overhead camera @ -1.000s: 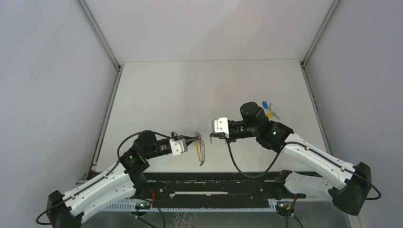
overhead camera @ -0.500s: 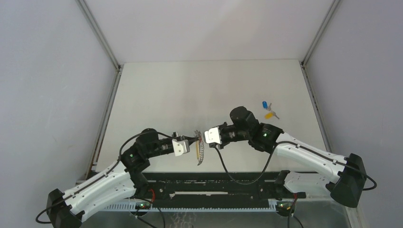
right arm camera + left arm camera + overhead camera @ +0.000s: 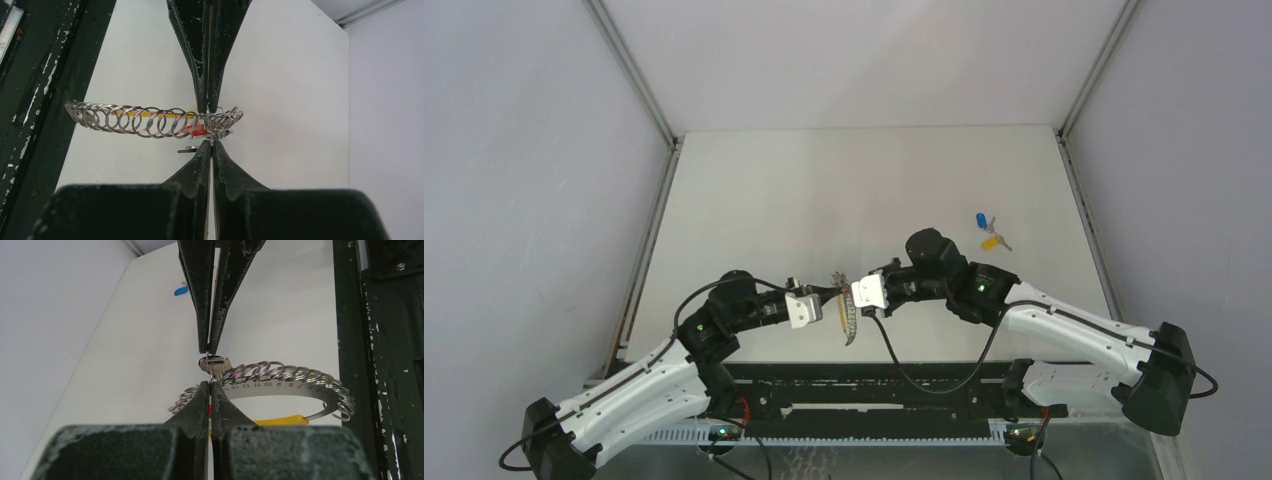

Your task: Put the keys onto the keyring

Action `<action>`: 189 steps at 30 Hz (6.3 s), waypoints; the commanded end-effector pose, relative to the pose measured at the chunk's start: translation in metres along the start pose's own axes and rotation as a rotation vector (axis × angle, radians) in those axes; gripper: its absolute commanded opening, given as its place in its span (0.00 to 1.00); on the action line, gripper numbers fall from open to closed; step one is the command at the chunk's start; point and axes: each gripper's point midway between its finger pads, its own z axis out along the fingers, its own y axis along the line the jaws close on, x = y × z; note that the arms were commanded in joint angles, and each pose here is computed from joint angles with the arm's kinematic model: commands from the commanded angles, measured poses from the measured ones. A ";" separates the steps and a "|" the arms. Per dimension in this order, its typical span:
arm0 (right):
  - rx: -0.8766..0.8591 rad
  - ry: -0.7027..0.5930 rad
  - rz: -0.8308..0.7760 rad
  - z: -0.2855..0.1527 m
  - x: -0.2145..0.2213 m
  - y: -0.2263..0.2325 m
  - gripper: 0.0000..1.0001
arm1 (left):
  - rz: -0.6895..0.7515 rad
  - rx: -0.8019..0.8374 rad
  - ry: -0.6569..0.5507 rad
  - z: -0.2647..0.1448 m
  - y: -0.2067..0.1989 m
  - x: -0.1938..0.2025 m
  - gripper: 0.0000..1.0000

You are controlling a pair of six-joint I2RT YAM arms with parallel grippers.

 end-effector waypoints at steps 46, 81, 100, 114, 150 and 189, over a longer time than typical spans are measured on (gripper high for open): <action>0.012 -0.086 -0.042 -0.008 -0.026 -0.002 0.00 | 0.051 -0.060 -0.111 -0.001 0.018 -0.035 0.00; 0.058 -0.075 -0.043 -0.009 -0.028 -0.009 0.00 | 0.048 -0.044 -0.125 -0.001 0.015 -0.037 0.00; 0.044 -0.137 -0.025 -0.007 -0.040 -0.009 0.00 | 0.049 -0.004 -0.152 0.001 0.009 -0.043 0.00; 0.014 -0.176 0.022 -0.005 -0.042 -0.007 0.00 | 0.048 -0.021 -0.199 0.000 0.009 -0.050 0.00; 0.355 0.298 0.835 0.012 0.124 0.100 0.00 | -0.363 -0.697 -0.178 -0.068 0.069 0.007 0.00; 0.488 0.091 0.888 0.065 0.142 0.037 0.21 | -0.382 -0.803 -0.147 -0.082 0.073 0.028 0.00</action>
